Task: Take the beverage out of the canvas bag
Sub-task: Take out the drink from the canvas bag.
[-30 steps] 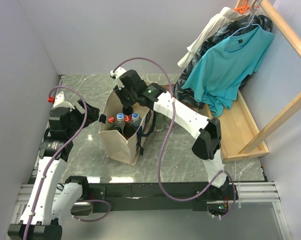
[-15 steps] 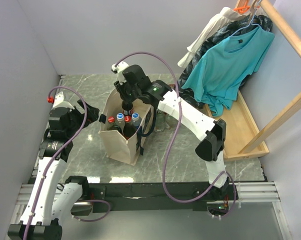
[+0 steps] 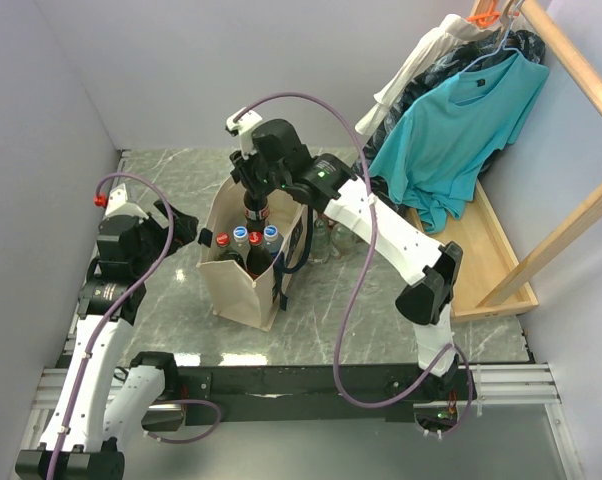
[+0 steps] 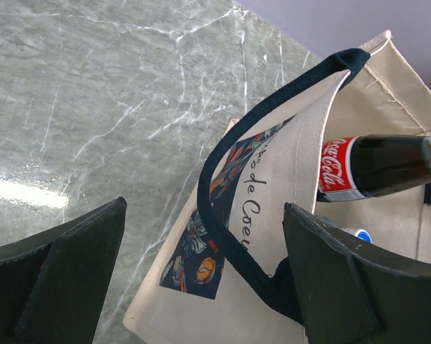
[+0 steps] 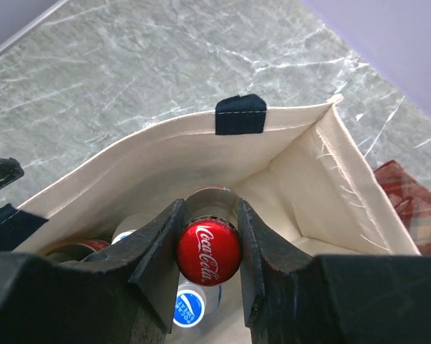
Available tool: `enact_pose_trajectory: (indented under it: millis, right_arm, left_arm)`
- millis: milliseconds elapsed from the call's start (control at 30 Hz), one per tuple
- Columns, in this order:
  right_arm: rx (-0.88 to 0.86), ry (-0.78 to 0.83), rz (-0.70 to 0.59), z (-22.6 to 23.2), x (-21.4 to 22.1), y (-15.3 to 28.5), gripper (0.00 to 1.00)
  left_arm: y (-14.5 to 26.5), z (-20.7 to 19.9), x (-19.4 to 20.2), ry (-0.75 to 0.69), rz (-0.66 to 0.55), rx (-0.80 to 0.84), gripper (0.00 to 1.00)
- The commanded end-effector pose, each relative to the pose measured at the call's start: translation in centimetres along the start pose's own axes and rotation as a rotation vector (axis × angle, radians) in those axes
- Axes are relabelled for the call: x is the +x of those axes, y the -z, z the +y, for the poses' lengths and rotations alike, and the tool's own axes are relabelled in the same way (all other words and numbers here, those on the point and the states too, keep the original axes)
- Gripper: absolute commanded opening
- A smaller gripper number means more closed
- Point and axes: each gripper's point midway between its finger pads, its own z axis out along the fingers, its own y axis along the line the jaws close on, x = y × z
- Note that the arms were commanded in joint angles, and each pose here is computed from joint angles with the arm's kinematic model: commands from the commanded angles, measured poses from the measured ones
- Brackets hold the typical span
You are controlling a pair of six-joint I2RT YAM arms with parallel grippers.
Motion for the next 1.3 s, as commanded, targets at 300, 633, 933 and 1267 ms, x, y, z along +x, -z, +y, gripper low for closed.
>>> enact_pose_trajectory:
  millis: [300,633,933,1267]
  right_arm:
    - [0.047,-0.017,-0.464,-2.0,-13.5,13.0,0.0]
    - [0.081,-0.01,-0.509,-2.7,-14.5,15.2,0.0]
    - [0.119,-0.009,-0.54,-3.6,-15.2,17.2,0.0]
    - [0.146,-0.018,-0.581,-4.3,-15.6,19.7,0.0]
  left_arm:
    - [0.8,-1.2,-1.1,0.029,-0.035,0.046,0.96]
    - [0.8,-1.2,-1.2,0.022,-0.038,0.042,0.96]
    - [0.6,-1.5,-1.2,0.027,-0.034,0.059,0.96]
    - [0.5,-1.3,-1.1,0.031,-0.035,0.055,0.96]
